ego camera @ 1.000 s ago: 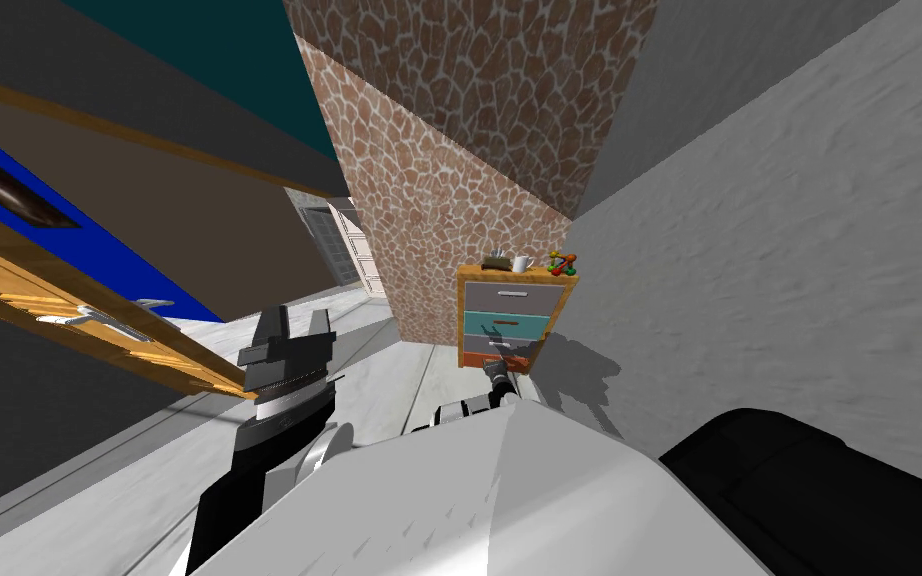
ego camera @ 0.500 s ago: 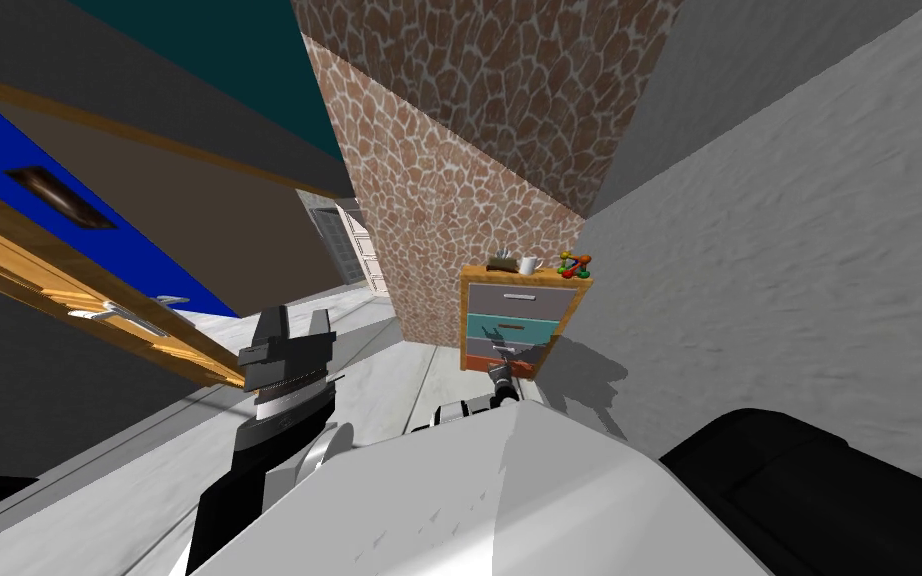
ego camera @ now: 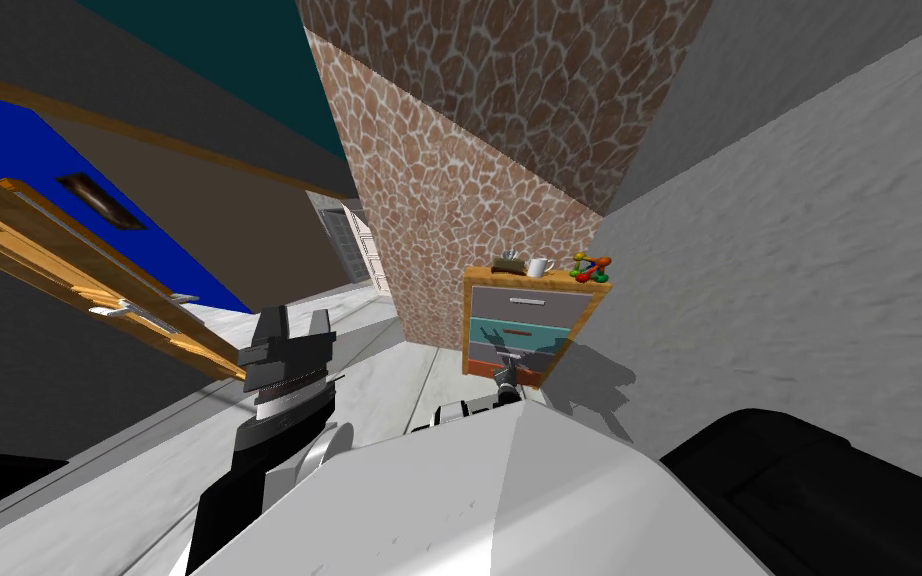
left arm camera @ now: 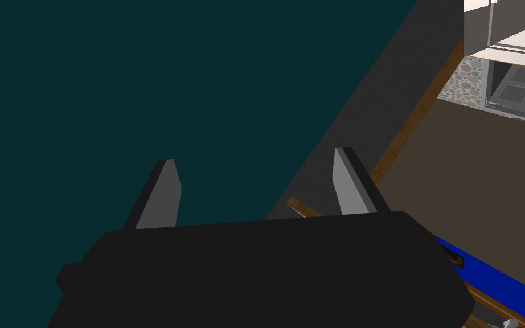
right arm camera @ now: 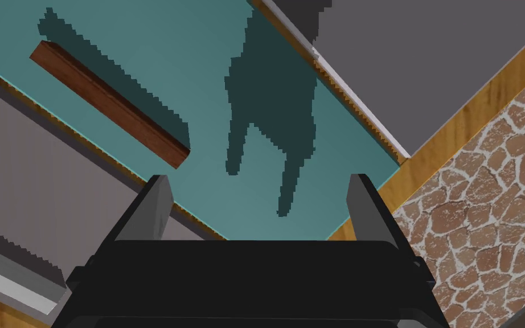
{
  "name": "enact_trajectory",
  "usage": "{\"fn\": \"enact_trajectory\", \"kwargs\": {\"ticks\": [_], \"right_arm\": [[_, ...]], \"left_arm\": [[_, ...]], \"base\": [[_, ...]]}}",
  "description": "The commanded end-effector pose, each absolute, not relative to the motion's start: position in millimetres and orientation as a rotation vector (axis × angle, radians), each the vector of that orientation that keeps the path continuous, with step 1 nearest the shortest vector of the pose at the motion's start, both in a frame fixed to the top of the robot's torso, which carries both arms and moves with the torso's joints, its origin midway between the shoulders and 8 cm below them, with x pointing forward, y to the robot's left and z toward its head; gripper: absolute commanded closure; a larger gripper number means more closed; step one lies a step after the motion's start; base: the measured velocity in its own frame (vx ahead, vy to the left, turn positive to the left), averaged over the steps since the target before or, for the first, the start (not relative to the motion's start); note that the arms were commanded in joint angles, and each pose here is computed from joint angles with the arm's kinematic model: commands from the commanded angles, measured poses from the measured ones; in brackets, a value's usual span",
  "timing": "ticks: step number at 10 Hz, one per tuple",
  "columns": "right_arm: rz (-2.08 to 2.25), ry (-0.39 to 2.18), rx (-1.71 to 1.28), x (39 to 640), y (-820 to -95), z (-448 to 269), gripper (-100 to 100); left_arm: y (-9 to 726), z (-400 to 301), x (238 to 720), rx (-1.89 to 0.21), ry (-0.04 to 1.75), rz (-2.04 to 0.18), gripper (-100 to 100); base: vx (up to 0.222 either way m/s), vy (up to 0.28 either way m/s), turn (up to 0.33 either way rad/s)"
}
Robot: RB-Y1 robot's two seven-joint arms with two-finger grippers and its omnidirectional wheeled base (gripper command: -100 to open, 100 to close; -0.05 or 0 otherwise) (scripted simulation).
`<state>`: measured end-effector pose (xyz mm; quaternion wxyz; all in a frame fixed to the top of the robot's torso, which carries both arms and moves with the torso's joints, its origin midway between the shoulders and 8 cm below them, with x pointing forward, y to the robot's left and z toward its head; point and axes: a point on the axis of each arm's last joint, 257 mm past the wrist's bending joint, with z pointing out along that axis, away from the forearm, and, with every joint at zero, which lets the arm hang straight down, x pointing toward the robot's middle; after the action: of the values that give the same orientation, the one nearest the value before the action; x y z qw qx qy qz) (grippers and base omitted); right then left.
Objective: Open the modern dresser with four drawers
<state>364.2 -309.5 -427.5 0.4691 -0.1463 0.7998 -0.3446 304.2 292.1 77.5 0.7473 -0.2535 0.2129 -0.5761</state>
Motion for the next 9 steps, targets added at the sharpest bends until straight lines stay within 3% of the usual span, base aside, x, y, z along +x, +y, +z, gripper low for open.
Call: {"fn": "enact_trajectory", "kwargs": {"ticks": [1, 9], "right_arm": [[-0.977, 1.923, -0.443, 357, -323, -428, -100], [-1.296, 1.732, -0.678, 343, -346, -409, -100]], "left_arm": [[292, 78, 304, -0.555, 0.466, -1.260, 0], [292, 78, 304, -0.555, 0.466, -1.260, 0]], "base": [[0.081, -0.031, 0.071], [0.072, -0.027, 0.038]]}}
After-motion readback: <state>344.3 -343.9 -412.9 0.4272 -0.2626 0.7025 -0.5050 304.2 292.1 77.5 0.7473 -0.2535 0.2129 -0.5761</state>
